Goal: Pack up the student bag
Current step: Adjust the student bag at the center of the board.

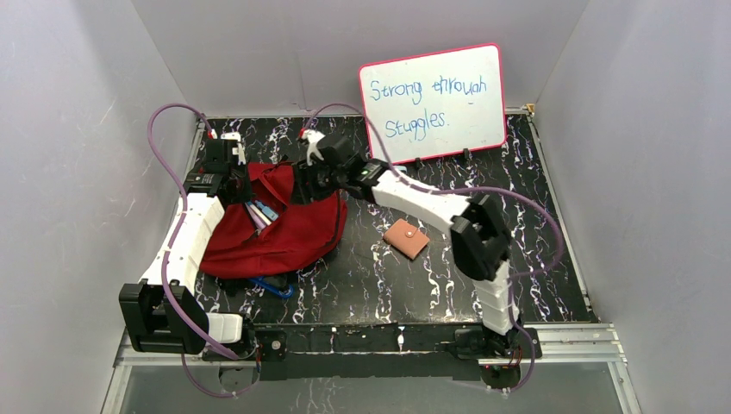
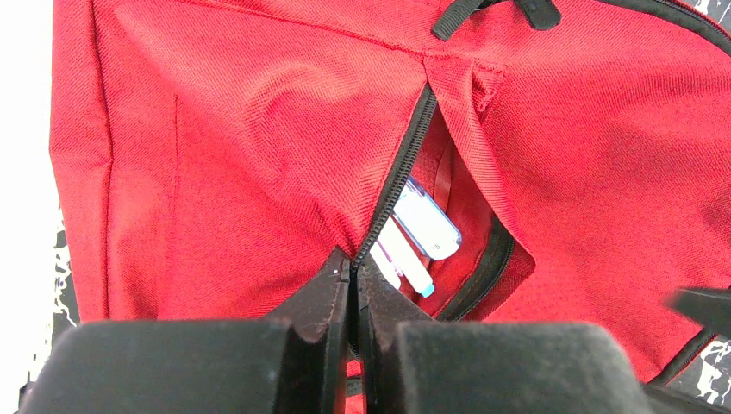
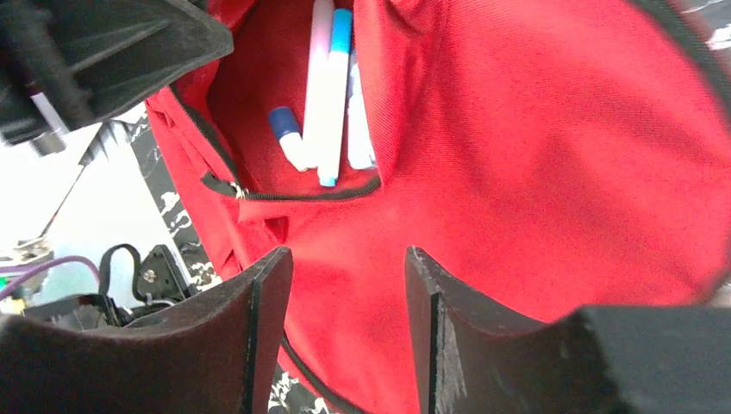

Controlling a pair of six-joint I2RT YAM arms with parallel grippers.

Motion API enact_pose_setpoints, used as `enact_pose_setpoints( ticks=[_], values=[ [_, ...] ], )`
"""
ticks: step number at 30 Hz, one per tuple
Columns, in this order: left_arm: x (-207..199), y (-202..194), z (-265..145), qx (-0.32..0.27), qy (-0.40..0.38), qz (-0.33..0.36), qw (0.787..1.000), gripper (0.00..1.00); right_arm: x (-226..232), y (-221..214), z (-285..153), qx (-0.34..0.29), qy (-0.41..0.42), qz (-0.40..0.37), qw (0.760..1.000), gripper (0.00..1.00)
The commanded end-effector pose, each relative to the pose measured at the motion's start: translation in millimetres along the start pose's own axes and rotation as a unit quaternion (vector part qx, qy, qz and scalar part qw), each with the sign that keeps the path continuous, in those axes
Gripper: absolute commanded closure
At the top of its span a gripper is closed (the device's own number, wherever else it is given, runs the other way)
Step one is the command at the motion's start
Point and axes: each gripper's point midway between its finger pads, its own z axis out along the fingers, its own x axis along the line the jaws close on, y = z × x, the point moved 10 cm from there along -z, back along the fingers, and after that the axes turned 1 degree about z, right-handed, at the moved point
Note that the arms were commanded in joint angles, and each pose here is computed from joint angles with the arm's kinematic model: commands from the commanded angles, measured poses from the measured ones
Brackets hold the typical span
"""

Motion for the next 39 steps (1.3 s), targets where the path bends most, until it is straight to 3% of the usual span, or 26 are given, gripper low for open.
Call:
enact_pose_setpoints(
  ticks=[1, 14, 26, 34, 39],
  values=[
    [1, 6, -11, -0.026, -0.009, -0.007, 1.000, 1.00, 10, 33, -66, -0.108, -0.051, -0.063, 0.991, 0.39],
    [-3, 7, -7, -0.025, -0.024, -0.007, 0.999, 1.00, -40, -10, -120, -0.075, -0.182, -0.048, 0.979, 0.24],
    [-5, 10, -3, -0.020, -0.033, -0.010, 0.999, 1.00, -58, -21, -91, -0.043, -0.075, 0.062, 0.994, 0.21],
    [-5, 9, -5, -0.023, -0.031, -0.012, 0.999, 1.00, -85, -24, -51, -0.014, -0.096, 0.103, 0.990, 0.21],
    [-5, 9, -5, -0.022, -0.033, -0.015, 0.999, 1.00, -89, -19, -35, -0.006, -0.062, 0.102, 0.993, 0.28]
  ],
)
